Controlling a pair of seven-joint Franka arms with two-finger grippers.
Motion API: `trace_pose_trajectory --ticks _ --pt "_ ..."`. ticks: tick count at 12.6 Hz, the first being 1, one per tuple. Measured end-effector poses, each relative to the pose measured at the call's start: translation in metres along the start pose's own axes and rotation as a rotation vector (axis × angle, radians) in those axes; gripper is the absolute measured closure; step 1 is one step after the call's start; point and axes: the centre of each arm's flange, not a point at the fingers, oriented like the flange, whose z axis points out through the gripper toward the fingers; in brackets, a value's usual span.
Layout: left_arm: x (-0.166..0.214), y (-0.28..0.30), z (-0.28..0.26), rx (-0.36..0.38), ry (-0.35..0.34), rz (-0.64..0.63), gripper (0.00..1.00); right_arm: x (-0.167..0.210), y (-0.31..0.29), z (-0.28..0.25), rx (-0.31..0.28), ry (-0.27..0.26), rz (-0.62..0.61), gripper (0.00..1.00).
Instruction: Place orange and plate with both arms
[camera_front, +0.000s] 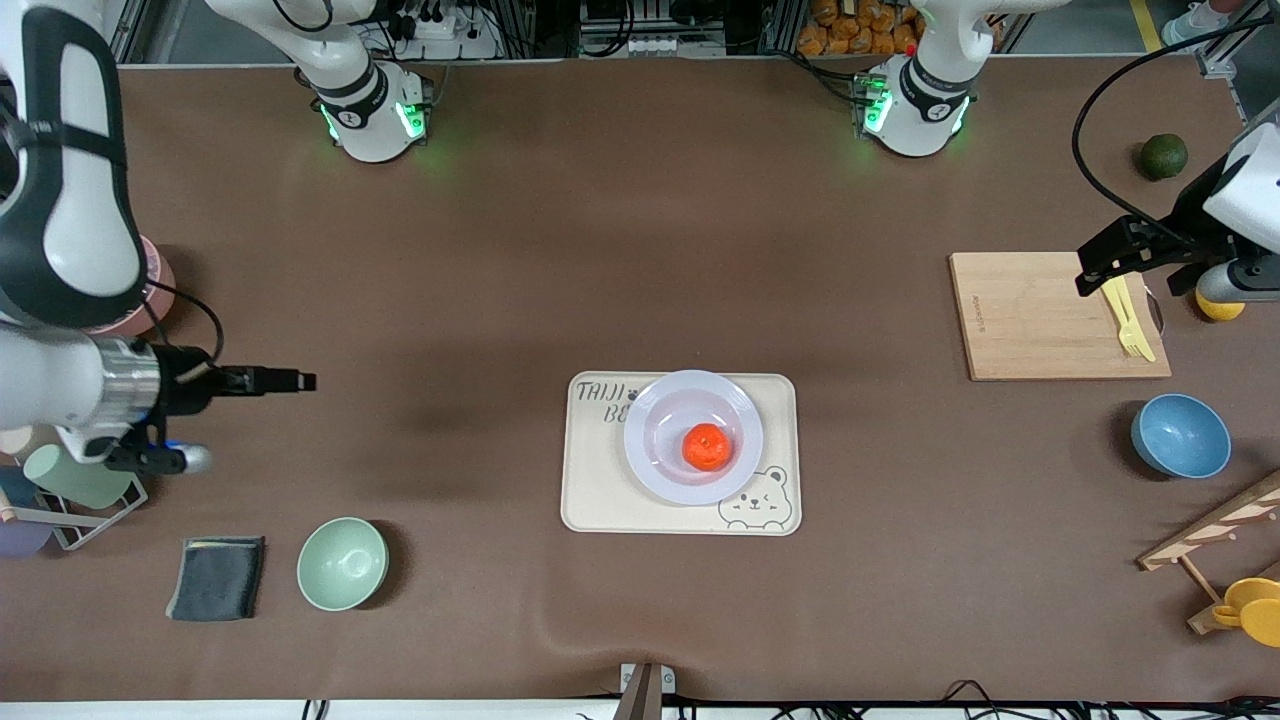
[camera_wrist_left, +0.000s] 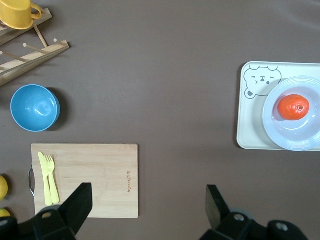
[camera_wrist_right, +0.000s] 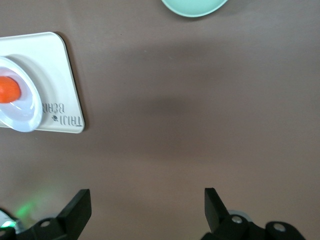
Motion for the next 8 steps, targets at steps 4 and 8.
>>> trace_pose_trajectory --ticks 4,8 --pt "-0.001 0.0 -0.002 0.0 0.004 -0.001 0.0 -0.056 -0.023 -0.066 -0.051 0.055 -0.012 0.0" --pt "-0.001 -0.001 -0.003 0.0 0.005 -0.001 0.0 -0.108 -0.068 -0.106 -0.138 0.128 0.006 0.0"
